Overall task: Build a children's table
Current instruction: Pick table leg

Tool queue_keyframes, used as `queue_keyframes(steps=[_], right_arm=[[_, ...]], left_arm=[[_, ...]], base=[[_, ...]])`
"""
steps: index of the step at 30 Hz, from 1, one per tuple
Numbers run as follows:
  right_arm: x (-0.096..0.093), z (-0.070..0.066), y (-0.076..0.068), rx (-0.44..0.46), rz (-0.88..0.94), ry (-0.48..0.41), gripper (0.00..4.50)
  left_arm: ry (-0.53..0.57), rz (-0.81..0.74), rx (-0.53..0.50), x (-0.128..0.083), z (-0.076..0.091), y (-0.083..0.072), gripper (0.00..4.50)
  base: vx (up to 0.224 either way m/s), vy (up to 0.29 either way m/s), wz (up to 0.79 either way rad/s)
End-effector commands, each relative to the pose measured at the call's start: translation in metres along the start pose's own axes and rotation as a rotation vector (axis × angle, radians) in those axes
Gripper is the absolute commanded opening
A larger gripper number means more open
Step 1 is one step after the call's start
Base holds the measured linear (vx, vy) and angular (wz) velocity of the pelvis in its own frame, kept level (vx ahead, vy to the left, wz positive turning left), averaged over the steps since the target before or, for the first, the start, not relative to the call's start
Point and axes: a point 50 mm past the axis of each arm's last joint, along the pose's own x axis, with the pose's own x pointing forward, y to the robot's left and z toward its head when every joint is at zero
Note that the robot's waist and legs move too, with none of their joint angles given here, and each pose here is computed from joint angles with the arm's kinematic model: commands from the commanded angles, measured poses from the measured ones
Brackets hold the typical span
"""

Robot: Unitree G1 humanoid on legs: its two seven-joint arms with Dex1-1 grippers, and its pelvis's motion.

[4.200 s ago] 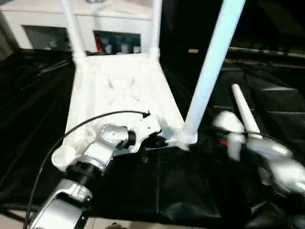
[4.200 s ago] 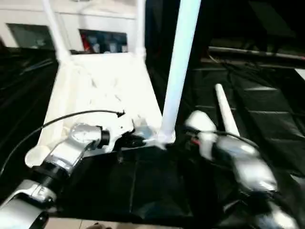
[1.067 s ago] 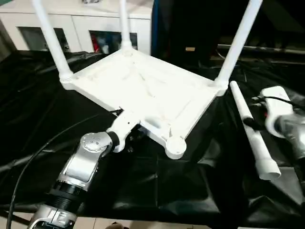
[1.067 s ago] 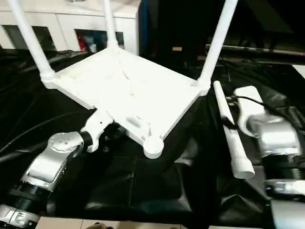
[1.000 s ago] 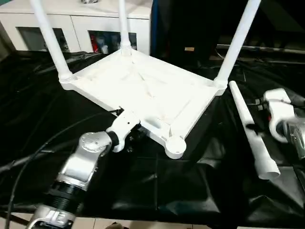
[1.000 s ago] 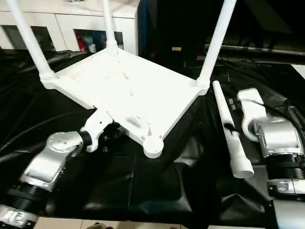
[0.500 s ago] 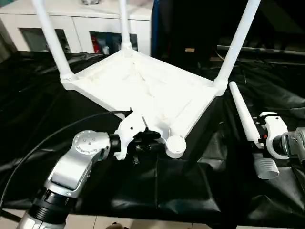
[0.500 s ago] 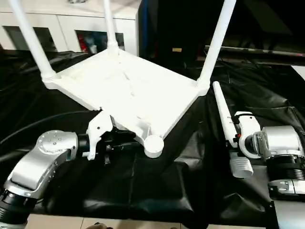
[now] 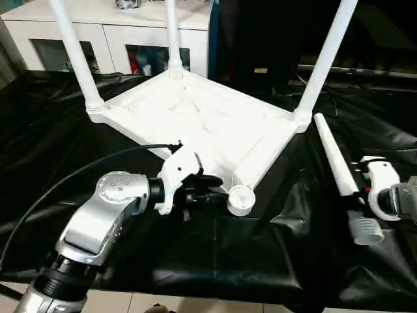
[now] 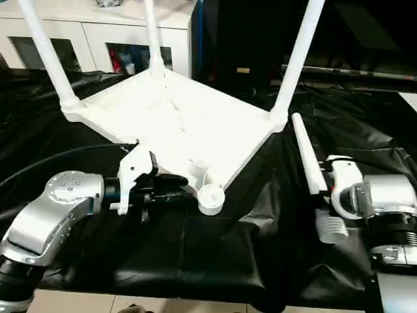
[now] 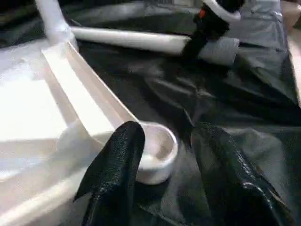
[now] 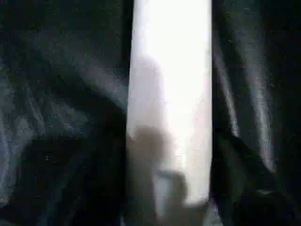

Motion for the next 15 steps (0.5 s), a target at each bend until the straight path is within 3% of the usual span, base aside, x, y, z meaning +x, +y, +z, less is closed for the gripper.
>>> queue_keyframes(steps=[1,5,6,7,9,10,11,12,13,15], right_arm=[[0.005,-0.010,-0.011,0.061,-0.054,0.012,2.13],[0.002,-0.005,-0.020,0.142,-0.098,-0.078,1.95],[-0.001,0.001,-0.021,0.177,-0.093,-0.146,1.91],[-0.001,0.001,-0.021,0.181,-0.093,-0.151,1.90],[-0.010,0.018,-0.026,0.221,-0.119,-0.359,1.89],[-0.011,0.022,-0.026,0.232,-0.105,-0.404,1.89],[-0.019,0.033,-0.025,0.272,-0.059,-0.561,1.88],[-0.037,0.050,-0.025,0.342,0.015,-0.822,1.88],[-0.045,0.055,-0.025,0.375,0.039,-0.926,1.88],[-0.055,0.062,-0.019,0.407,0.134,-1.023,1.88]], left_arm=[[0.013,0.110,0.003,0.000,0.004,0.012,2.43],[-0.048,0.204,-0.041,0.004,0.011,0.025,2.69],[-0.125,0.228,-0.042,0.005,0.016,0.027,2.85],[-0.131,0.229,-0.043,0.006,0.016,0.027,2.88],[-0.216,0.309,-0.018,0.008,0.022,0.034,3.08],[-0.220,0.313,-0.022,0.008,0.022,0.035,3.19],[-0.235,0.330,-0.036,0.009,0.024,0.037,3.29],[-0.278,0.362,-0.056,0.012,0.029,0.039,3.29],[-0.300,0.375,-0.059,0.013,0.031,0.040,3.40],[-0.322,0.380,-0.052,0.015,0.035,0.041,3.40]], base=[[0.000,0.000,0.00],[0.000,0.000,0.00],[0.000,0.000,0.00],[0.000,0.000,0.00],[0.000,0.000,0.00],[0.000,0.000,0.00],[0.000,0.000,0.00],[0.000,0.000,0.00],[0.000,0.000,0.00],[0.000,0.000,0.00]])
